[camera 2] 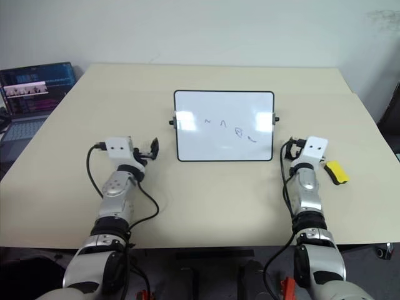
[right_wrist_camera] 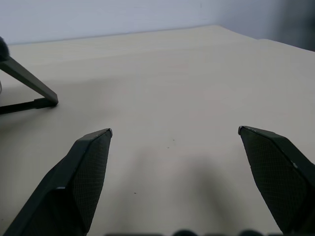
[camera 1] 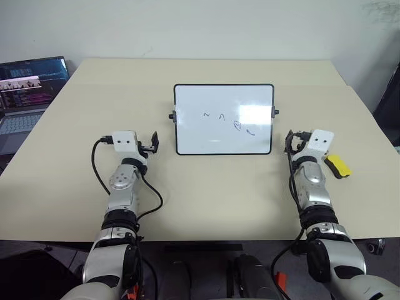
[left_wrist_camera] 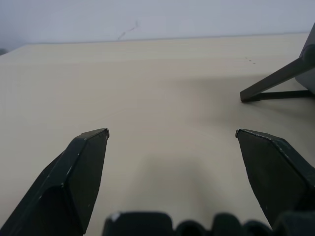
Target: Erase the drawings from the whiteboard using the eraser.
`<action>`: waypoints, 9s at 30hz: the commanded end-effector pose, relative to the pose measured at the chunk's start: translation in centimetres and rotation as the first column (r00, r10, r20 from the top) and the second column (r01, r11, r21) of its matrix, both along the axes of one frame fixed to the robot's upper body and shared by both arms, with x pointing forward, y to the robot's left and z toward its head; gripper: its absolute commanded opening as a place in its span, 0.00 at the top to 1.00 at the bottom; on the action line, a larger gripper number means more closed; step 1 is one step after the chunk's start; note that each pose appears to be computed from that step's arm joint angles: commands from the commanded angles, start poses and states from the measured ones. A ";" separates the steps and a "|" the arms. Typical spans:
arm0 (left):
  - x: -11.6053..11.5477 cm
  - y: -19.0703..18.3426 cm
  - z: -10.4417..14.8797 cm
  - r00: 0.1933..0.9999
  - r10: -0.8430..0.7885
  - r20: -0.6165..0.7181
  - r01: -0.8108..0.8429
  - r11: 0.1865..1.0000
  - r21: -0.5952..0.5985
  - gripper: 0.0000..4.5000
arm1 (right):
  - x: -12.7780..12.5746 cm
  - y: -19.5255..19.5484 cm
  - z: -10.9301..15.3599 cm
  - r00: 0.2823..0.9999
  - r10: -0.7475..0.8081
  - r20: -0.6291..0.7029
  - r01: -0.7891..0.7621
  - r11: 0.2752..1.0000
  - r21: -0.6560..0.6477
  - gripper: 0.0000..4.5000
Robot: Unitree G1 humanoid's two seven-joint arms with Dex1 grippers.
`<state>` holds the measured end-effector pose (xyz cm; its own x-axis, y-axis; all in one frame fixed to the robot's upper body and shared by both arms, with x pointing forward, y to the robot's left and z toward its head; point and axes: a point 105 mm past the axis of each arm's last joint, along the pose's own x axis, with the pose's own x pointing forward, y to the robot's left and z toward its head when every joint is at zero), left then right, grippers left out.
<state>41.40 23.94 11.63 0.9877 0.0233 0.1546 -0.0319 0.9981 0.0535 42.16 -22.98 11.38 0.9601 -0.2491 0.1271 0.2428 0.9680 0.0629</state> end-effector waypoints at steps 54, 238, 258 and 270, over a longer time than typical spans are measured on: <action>-9.0 -24.2 6.1 0.141 -0.974 -0.176 0.982 0.115 0.149 0.00 | -9.1 -7.6 8.5 0.955 0.252 -0.159 -0.272 0.954 -0.124 0.00; -6.7 -27.2 1.9 0.313 -0.917 -0.248 0.939 0.260 0.224 0.00 | -6.5 -6.9 7.7 0.829 0.383 -0.408 -0.432 0.901 -0.032 0.73; -2.7 -8.5 4.8 0.792 -0.587 -0.171 0.611 0.761 0.220 0.00 | -0.2 17.2 15.3 0.745 0.652 -0.138 -0.659 0.691 -0.297 0.73; -3.6 -9.6 4.0 0.792 -0.587 -0.167 0.611 0.764 0.207 0.00 | 2.6 24.2 12.6 0.716 0.690 -0.109 -0.678 0.649 -0.345 0.73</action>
